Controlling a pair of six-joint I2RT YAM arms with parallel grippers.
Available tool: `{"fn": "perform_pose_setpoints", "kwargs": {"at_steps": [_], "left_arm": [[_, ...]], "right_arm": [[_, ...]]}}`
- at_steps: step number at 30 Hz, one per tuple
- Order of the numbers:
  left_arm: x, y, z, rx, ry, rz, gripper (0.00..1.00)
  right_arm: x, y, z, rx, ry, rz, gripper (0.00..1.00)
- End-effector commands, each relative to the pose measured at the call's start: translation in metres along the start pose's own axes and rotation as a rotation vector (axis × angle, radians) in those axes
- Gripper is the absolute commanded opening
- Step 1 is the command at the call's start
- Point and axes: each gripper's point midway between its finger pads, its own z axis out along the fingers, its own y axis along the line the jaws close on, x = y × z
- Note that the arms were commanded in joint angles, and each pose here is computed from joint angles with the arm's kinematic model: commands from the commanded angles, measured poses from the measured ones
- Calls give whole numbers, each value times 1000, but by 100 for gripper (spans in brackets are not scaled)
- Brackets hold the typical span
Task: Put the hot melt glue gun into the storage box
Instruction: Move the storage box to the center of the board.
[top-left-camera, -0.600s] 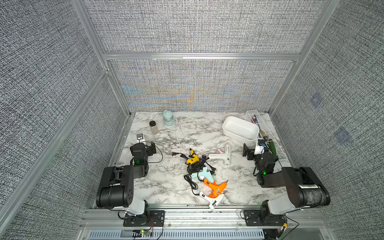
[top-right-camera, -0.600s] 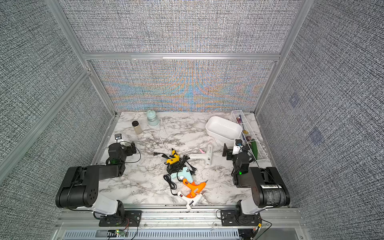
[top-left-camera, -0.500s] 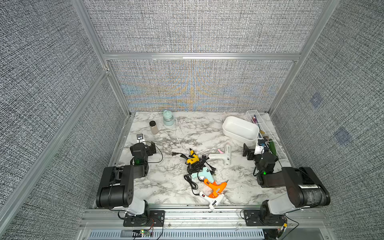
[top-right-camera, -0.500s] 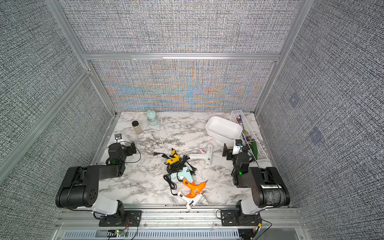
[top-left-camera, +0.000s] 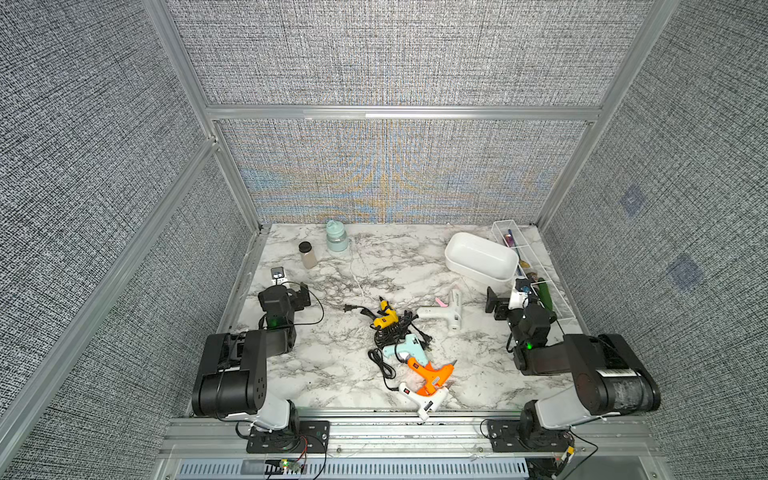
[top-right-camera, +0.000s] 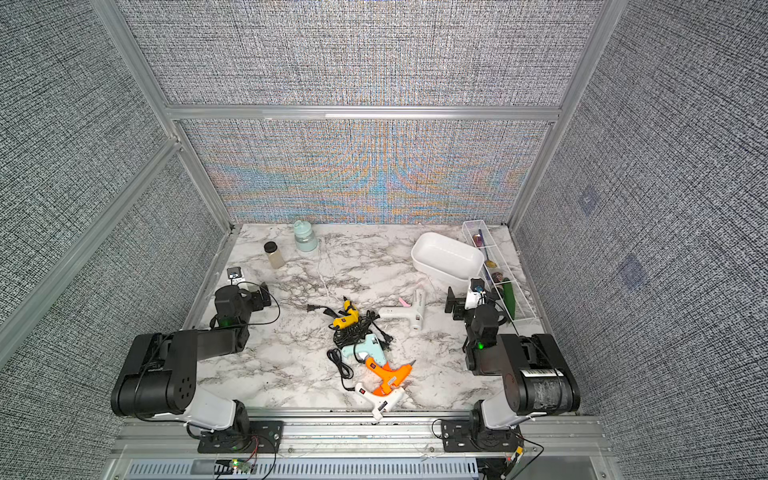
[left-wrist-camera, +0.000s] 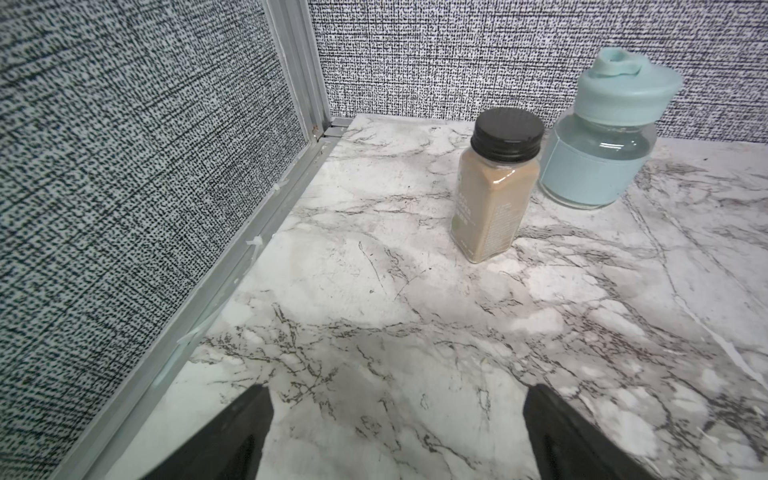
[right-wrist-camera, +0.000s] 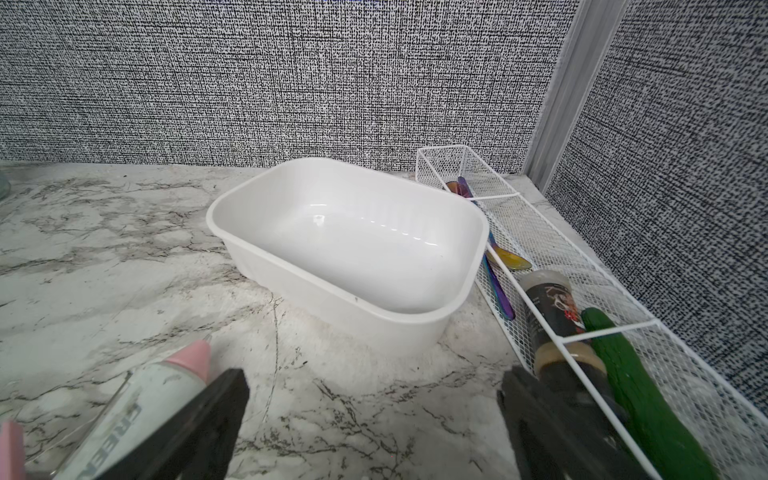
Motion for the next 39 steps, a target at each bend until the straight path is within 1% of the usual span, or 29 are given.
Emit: {"fn": "perform_pose_setpoints", "kwargs": {"at_steps": [1,7,9,15,17,18,19,20,21,23,24,25,26,27,28,29,30,31,32,34,37,39], "left_arm": [[-2,-4,0,22,-2,-1,99],[-2,-3,0,16,-6,-7,99],[-3,5,-1,-25,-10,-24,99],[-3,6,-1,-40,-7,-24,99],[-9,7,-2,-49,-25,-24,99],[-19,6,-2,-46,-31,-13,99],[-21,-1,-3,-10,35,9,99],[-39,-9,-6,24,91,31,99],[-59,-15,-11,48,100,4,97],[-102,-35,-21,142,86,-32,88],[-117,-41,-25,148,98,-54,86],[-127,-47,-26,151,126,-77,81],[-128,-55,-26,155,190,-97,73],[-133,-63,-25,163,253,-104,63],[-130,-73,-24,172,314,-97,55],[-127,-84,-24,179,370,-81,48],[-123,-95,-25,182,414,-62,43],[-120,-105,-28,190,441,-42,40],[-117,-116,-31,195,459,-21,40],[-113,-134,-37,205,477,-2,39],[-107,-157,-45,247,498,-11,39],[-101,-168,-47,273,528,-24,37]], "right_arm": [[-6,0,1,2,-21,1,99],[-6,0,1,1,-22,2,99],[-6,0,1,1,-21,3,99],[-6,-1,2,5,-19,5,99],[-10,-9,4,53,-12,21,99],[-15,-19,9,118,1,34,99],[-23,-29,15,190,34,53,99],[-33,-38,25,243,87,76,99],[-44,-47,31,295,114,118,99],[-63,-51,46,317,188,174,99],[-73,-51,56,326,236,199,99],[-74,-49,63,326,289,214,99],[-72,-46,73,318,354,223,99],[-66,-43,82,314,427,233,99],[-61,-39,89,301,491,244,99],[-54,-34,97,267,567,266,99],[-47,-28,103,229,638,296,99],[-42,-23,107,206,689,324,98],[-39,-20,110,190,740,347,95],[-35,-19,111,201,800,370,90],[-43,-23,112,233,819,411,87],[-39,-29,112,260,845,434,85]]}}
